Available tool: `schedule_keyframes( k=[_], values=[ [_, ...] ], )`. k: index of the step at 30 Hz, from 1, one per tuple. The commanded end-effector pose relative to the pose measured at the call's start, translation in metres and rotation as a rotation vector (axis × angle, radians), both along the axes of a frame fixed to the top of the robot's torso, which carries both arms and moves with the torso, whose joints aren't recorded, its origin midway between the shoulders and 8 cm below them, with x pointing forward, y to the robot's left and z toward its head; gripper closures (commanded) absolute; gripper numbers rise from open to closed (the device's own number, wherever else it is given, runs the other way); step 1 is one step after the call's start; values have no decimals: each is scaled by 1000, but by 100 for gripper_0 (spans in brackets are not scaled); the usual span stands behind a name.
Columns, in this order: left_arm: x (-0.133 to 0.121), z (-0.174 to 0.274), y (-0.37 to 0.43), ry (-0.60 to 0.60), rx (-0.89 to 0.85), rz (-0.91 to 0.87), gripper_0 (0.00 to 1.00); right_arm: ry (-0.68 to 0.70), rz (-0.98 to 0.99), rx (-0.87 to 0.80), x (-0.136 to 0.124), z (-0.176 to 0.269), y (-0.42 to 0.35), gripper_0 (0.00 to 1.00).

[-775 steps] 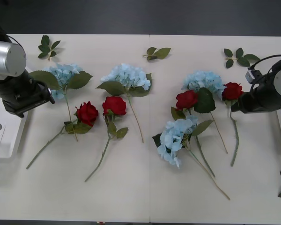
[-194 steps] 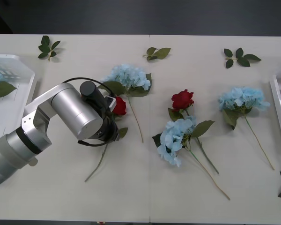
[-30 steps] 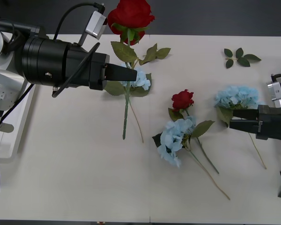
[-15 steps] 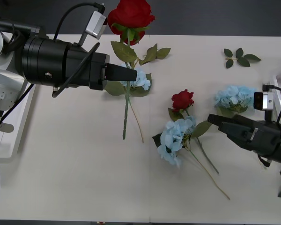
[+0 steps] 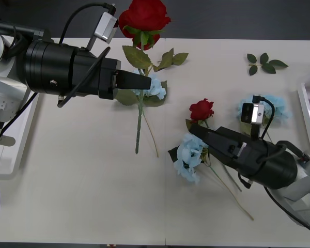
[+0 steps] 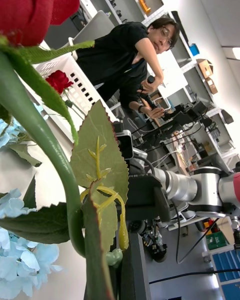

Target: Put the red flowers into the right box and the blue flowers into the left box

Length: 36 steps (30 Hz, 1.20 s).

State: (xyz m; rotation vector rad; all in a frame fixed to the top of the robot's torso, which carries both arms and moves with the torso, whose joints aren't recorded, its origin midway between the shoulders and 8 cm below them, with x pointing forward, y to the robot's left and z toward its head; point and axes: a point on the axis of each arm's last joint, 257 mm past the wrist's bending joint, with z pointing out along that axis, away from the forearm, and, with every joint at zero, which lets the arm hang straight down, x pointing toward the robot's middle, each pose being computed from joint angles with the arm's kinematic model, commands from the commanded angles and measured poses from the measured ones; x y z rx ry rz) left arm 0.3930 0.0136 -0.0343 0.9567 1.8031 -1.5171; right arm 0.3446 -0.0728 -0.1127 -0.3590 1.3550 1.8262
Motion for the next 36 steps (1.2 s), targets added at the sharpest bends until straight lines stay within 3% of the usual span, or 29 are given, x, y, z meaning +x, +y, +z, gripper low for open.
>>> schedule_keyframes(
  k=[1, 19, 30, 31, 33, 36],
  values=[
    [-4, 22, -10, -54, -35, -26, 100, -36, 4, 34, -9, 23, 30, 0],
    [-4, 22, -10, -54, -35, -26, 100, 83, -44, 58, 6, 36, 115, 0],
    [-4, 22, -10, -54, -35, -26, 100, 62, -37, 55, 7, 48, 146, 0],
    [-4, 22, -10, -54, -35, -26, 100, 60, -35, 55, 7, 49, 147, 2],
    [-4, 22, -10, -54, -35, -26, 100, 58, -34, 55, 7, 50, 148, 18],
    [-4, 22, -10, -54, -35, -26, 100, 60, -39, 49, 8, 48, 147, 63]
  ],
)
